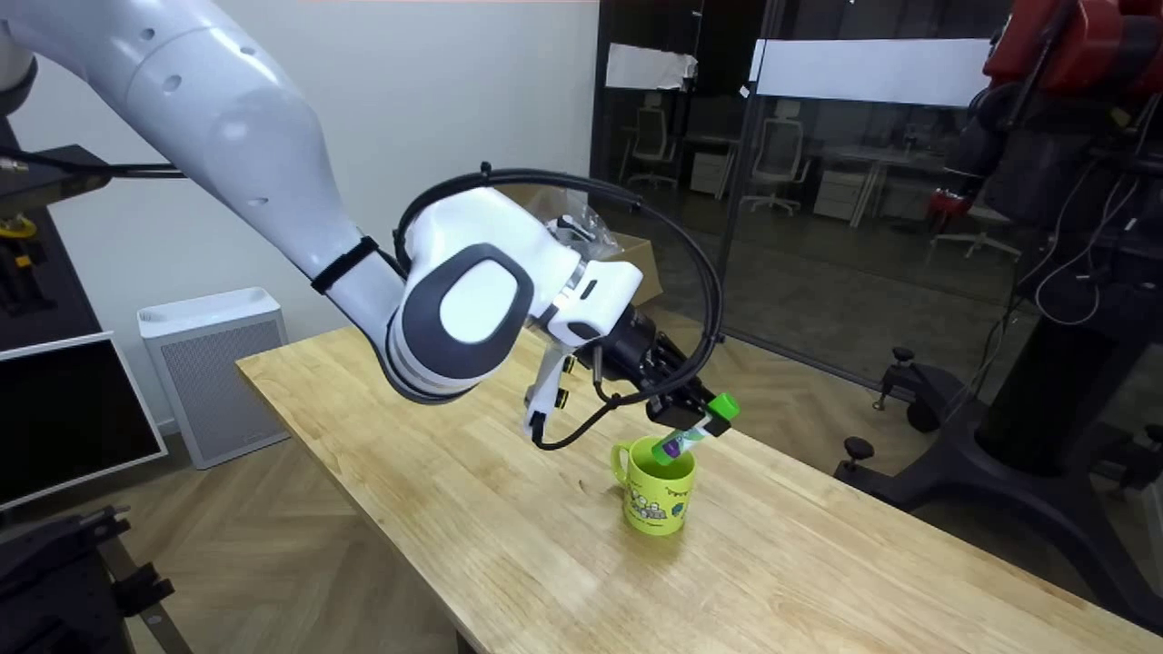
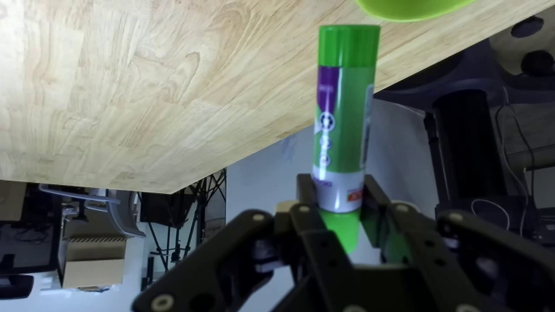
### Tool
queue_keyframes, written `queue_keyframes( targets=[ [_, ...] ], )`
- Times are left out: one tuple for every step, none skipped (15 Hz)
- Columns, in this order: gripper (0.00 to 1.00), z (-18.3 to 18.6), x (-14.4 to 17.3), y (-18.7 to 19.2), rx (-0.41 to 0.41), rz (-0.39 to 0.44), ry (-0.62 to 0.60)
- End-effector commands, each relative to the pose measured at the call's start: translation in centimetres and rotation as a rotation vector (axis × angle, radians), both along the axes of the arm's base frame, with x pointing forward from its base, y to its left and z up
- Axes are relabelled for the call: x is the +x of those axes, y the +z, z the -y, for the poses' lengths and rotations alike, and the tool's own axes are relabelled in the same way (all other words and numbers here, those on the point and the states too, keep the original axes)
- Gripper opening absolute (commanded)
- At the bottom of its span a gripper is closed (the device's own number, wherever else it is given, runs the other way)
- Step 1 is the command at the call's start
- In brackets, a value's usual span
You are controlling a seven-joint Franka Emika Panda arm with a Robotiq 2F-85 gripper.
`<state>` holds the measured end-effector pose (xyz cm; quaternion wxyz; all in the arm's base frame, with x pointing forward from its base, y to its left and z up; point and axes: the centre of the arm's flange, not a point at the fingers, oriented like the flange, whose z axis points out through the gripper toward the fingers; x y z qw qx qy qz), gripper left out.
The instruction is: Put the paper glue in the mug
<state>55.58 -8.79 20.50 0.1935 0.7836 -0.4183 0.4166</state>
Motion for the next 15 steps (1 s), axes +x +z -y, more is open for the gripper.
queue_keyframes(
  targets=[
    [0.07,1.5,0.4,-1.0,0.018,0.018,0.018],
    [0.07,1.8,0.6,-1.3,0.020,0.016,0.026],
    [0.07,2.0,0.8,-1.4,0.022,0.013,0.033],
    [0.07,2.2,1.2,-1.6,0.023,0.009,0.042],
    [0.07,2.3,1.6,-1.7,0.022,0.003,0.052],
    [0.07,2.3,2.2,-1.7,0.020,-0.002,0.065],
    [0.07,2.3,2.7,-1.6,0.015,-0.009,0.079],
    [0.07,2.3,3.3,-1.5,0.014,-0.013,0.092],
    [0.07,2.2,3.9,-1.4,0.010,-0.015,0.105],
    [0.07,2.0,4.5,-1.2,0.010,-0.018,0.119],
    [0.07,1.8,5.1,-1.2,0.010,-0.018,0.132],
    [0.07,1.6,5.6,-1.2,0.014,-0.018,0.145],
    [0.07,1.4,6.1,-1.3,0.017,-0.020,0.157],
    [0.07,1.1,6.5,-1.6,0.027,-0.018,0.170],
    [0.07,0.7,6.9,-1.8,0.037,-0.016,0.179]
  ],
)
